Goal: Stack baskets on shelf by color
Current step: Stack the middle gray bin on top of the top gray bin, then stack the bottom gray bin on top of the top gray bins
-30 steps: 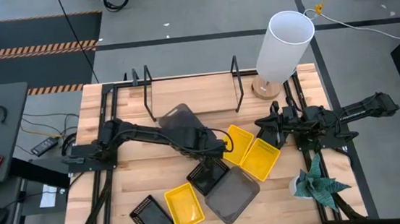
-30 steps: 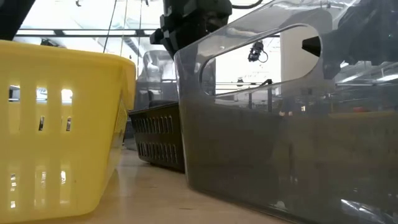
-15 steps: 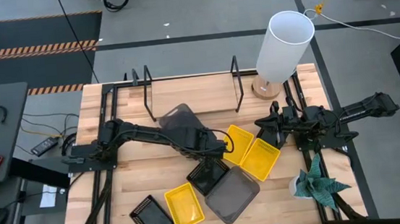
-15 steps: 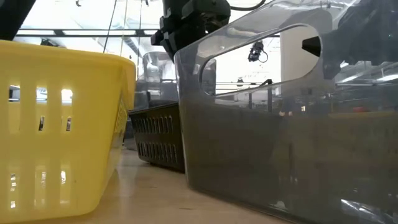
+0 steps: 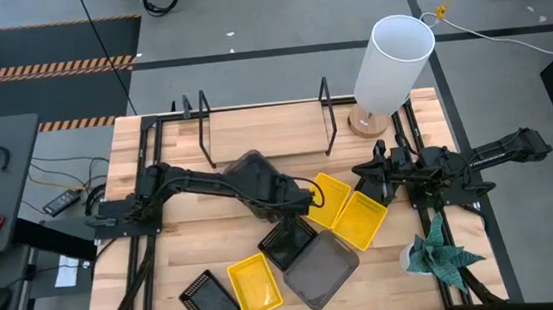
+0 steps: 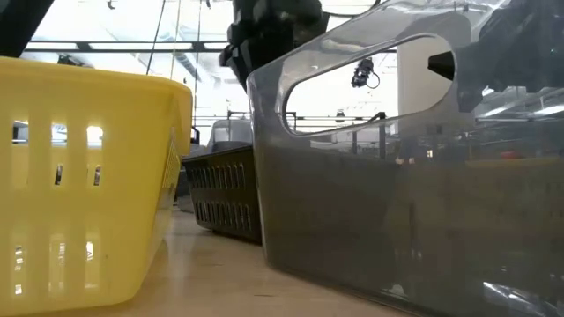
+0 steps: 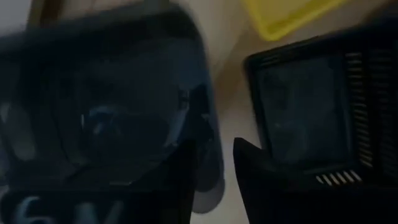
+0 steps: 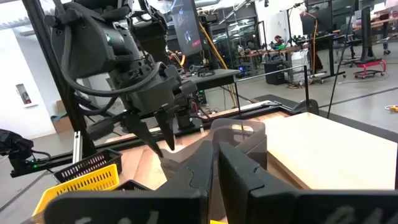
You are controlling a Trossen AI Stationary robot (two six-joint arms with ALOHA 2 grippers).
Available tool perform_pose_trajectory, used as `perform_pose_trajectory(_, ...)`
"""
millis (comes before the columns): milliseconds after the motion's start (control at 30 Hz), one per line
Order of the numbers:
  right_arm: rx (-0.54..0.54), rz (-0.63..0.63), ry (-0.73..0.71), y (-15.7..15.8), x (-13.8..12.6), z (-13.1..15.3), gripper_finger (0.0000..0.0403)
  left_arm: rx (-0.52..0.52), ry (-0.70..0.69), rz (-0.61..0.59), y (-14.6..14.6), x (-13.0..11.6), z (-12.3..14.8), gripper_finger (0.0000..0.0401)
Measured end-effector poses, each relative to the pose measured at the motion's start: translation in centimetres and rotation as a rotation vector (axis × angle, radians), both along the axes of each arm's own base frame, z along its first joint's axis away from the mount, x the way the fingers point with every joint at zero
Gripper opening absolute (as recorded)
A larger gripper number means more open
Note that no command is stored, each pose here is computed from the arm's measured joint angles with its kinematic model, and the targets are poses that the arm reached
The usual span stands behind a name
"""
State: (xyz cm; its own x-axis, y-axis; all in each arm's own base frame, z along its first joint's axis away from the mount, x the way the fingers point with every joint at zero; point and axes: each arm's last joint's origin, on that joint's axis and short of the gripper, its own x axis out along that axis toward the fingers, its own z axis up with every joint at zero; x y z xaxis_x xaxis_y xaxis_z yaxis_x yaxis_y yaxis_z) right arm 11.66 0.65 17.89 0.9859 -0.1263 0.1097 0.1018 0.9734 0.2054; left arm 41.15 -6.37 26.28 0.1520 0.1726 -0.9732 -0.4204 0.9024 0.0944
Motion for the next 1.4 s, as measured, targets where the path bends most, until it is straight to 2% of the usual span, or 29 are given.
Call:
perform_pose_trajectory(133, 0.0, 0.001, 0.0, 0.0, 0.0, 0.0, 0.0028, 0.032, -0.041, -0.188, -1.6, 0.2, 1.3, 0.0118)
perform_pose_trajectory(333, 0.0, 0.0, 0.0, 0.0, 0.0, 0.0, 0.0028, 0.068, -0.146, -0.451, -5.8, 0.2, 2.6, 0.0119)
perform_pose_trajectory(433, 0.0, 0.0, 0.0, 0.0, 0.0, 0.0, 0.0028, 0.011, -0.238, -0.555, -8.2, 0.4, 2.9, 0.0119)
perform_pose_trajectory(600, 0.0, 0.0, 0.0, 0.0, 0.0, 0.0, 0.0028, -0.13, -0.428, -0.664, -12.1, 0.7, 3.9, 0.0119)
perform_pose_trajectory(767, 0.0, 0.0, 0.0, 0.0, 0.0, 0.0, 0.0028, -0.157, -0.543, -0.745, -15.3, 0.6, 4.0, 0.0119)
perform_pose_trajectory(1067, 0.0, 0.0, 0.0, 0.0, 0.0, 0.0, 0.0028, -0.11, -0.384, -0.902, -19.3, 0.4, -1.9, 0.0119)
perform_pose_trajectory(1267, 0.0, 0.0, -0.001, 0.0, 0.0, 0.0, 0.0028, -0.047, -0.348, -0.963, -20.0, 0.3, -3.2, 0.0143)
perform_pose_trajectory(1400, 0.0, 0.001, 0.0, 0.0, 0.0, 0.0, 0.0028, -0.038, -0.321, -0.961, -20.0, 0.6, -4.2, 0.0164)
